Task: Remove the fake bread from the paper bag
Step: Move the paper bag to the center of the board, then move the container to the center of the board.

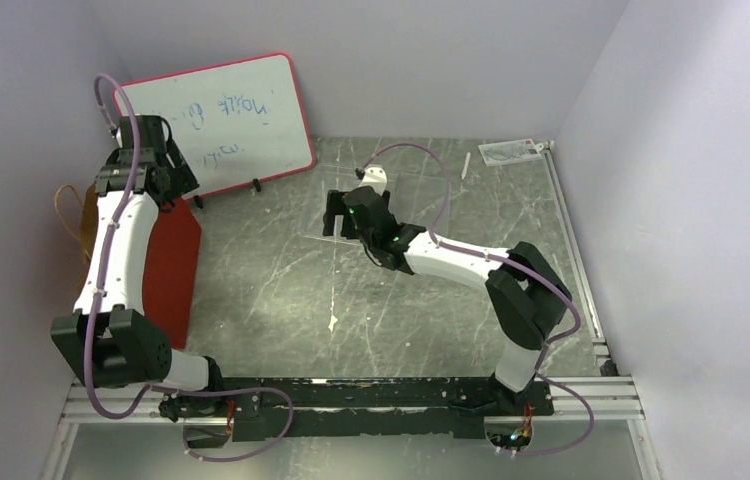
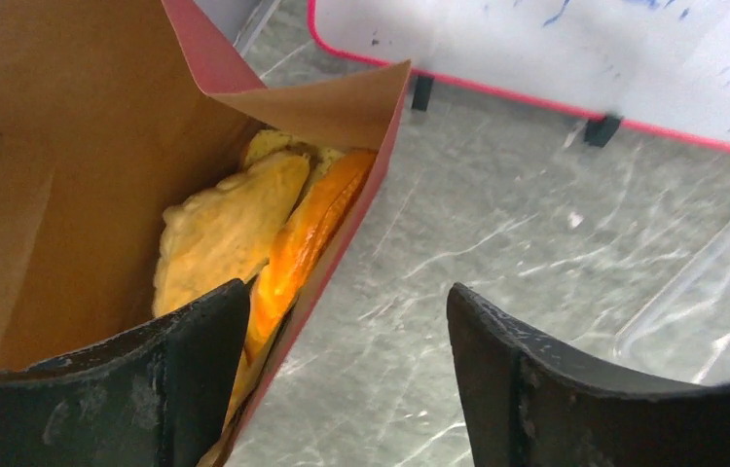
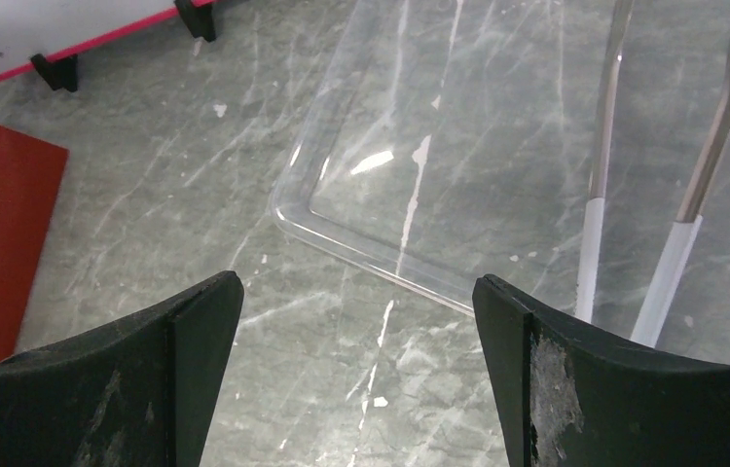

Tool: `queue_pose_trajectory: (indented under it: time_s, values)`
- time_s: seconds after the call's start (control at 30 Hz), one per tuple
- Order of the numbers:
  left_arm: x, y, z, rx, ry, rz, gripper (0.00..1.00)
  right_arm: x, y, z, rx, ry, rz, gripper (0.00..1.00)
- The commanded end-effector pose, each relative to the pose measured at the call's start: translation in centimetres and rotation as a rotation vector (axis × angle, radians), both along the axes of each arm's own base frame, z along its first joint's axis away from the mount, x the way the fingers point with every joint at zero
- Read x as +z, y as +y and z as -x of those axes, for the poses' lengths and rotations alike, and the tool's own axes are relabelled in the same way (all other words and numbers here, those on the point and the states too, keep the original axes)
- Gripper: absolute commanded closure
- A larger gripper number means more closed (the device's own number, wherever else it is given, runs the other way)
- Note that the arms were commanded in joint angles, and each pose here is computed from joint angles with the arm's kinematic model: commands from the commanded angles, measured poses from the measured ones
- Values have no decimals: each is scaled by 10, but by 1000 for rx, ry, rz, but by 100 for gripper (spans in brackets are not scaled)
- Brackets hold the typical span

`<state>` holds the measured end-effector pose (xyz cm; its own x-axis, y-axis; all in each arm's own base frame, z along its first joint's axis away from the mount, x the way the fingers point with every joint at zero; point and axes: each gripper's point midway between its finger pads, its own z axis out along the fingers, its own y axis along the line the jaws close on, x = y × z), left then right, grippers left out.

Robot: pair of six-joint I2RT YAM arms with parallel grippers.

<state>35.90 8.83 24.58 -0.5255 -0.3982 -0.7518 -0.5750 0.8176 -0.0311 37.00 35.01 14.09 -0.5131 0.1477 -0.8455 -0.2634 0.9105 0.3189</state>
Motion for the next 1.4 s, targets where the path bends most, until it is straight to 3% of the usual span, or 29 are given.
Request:
queue_pose_trajectory:
  time_s: [0.0,0.07,0.1,0.17,0.57,1.07,1.37]
  values:
    - [-7,2,3,-16,-6,-4,38,-6,-6,-5,-52,17,52,6]
    - [-14,0,2,-23,2,6,59,-7,-14,-7,-85,18,85,6]
    - [-17,-2,1,-29,8,14,77,-8,-19,-8,-104,17,102,6]
    - [-23,-3,2,-30,19,22,93,-12,-26,-8,-128,20,132,5]
    - [-12,-54,-12,-176,-38,56,93,-27,-71,-19,-272,31,323,2]
    - [18,-144,-27,-408,-72,62,93,-41,-177,-64,-577,124,327,1]
    - [26,-180,-31,-501,-87,69,93,-76,-235,-67,-699,217,362,1]
